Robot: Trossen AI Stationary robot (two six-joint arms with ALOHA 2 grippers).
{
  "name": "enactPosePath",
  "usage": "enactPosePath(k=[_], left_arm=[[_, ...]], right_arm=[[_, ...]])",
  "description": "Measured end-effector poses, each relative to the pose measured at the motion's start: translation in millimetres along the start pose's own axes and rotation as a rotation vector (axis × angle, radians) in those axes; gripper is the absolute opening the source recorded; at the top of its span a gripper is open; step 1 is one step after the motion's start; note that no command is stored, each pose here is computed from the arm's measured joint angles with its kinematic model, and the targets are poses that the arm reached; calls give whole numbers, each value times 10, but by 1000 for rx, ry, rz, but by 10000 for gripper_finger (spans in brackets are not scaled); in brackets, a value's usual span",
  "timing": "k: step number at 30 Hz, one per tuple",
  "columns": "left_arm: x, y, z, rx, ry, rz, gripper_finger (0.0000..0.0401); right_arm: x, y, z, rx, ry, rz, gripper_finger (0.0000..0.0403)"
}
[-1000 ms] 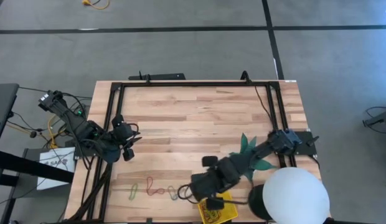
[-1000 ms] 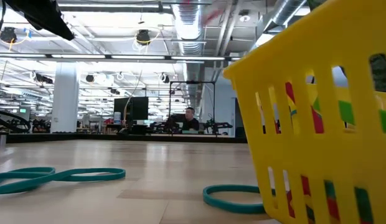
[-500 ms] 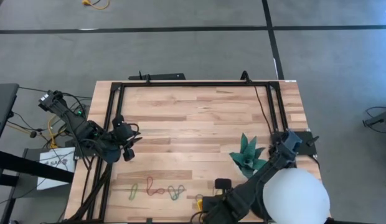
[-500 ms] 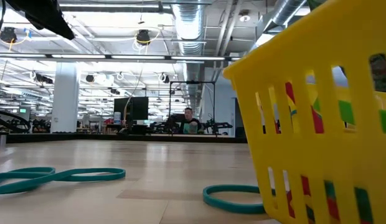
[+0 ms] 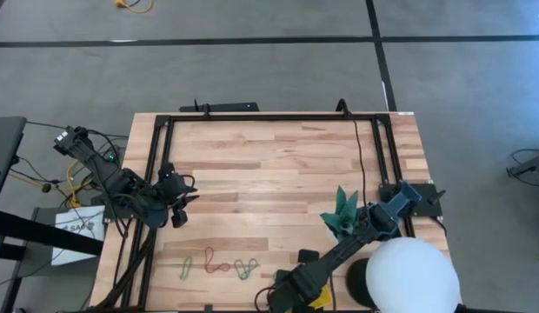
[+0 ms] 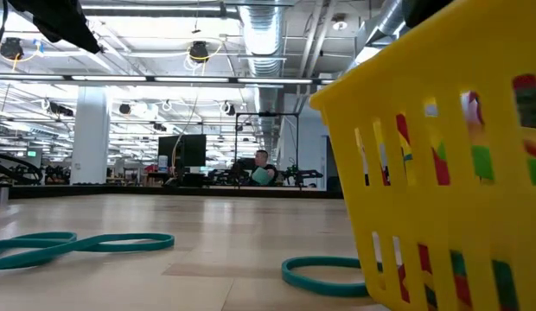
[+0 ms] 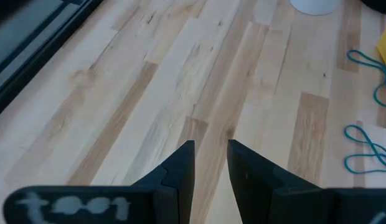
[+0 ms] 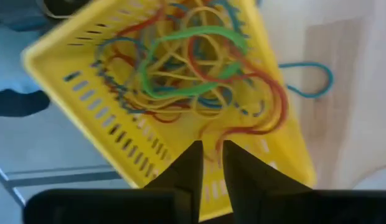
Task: Pick and place items into bin
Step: Put the blue rubber band into the yellow bin
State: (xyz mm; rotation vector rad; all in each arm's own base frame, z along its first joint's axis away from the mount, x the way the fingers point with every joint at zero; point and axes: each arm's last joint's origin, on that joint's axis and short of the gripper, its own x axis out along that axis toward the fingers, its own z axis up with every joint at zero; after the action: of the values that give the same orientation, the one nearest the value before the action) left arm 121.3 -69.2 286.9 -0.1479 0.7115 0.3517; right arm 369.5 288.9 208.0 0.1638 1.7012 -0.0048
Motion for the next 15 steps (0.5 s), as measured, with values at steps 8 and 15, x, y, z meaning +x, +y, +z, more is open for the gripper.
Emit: enactPosePath(k=[8,15], left_arm=[[0,0,0,0,0,0,85],[0,0,0,0,0,1,85]], right_arm=[[-44,8,-14,-8,5,23,94],[-177,-9,-57,-55,-22,32,102]])
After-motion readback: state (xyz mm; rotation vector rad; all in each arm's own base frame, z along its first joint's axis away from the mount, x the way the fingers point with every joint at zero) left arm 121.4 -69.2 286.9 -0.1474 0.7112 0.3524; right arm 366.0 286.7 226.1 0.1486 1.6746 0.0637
